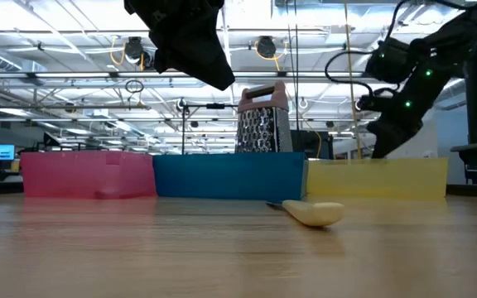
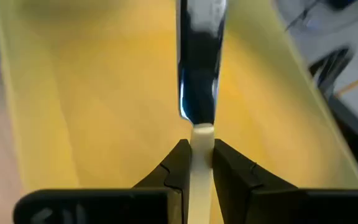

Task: Pick & Place Kitchen Items
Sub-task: Put the left yellow knife into the yellow bin

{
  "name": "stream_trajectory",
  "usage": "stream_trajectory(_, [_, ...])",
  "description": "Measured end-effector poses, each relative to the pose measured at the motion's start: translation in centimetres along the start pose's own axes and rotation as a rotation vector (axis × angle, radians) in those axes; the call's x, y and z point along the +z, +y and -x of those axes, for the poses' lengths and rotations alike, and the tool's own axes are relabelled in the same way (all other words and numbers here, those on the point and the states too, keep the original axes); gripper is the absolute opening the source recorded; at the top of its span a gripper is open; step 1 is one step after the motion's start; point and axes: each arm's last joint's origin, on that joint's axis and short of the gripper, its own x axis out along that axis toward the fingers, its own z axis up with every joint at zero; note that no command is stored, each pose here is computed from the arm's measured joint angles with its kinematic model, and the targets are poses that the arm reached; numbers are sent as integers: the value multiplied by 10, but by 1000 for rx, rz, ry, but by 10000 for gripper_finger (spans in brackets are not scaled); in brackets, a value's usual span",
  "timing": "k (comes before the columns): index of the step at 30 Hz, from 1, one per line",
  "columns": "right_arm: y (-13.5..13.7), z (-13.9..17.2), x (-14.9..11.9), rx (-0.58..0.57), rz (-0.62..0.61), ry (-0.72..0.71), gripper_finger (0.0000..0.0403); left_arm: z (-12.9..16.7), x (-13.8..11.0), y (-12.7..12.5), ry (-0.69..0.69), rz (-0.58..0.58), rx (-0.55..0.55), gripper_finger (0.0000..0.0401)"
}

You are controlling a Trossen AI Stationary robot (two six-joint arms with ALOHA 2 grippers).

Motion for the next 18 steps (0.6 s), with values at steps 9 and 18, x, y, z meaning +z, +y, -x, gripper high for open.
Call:
stream_trajectory(9, [-12,-4,-7,48,-53,76,40,0,0,0,0,-15,1,95])
stream_trajectory(18, [-10,-6,-11,98,-90,74,40,0,0,0,0,-16,0,95])
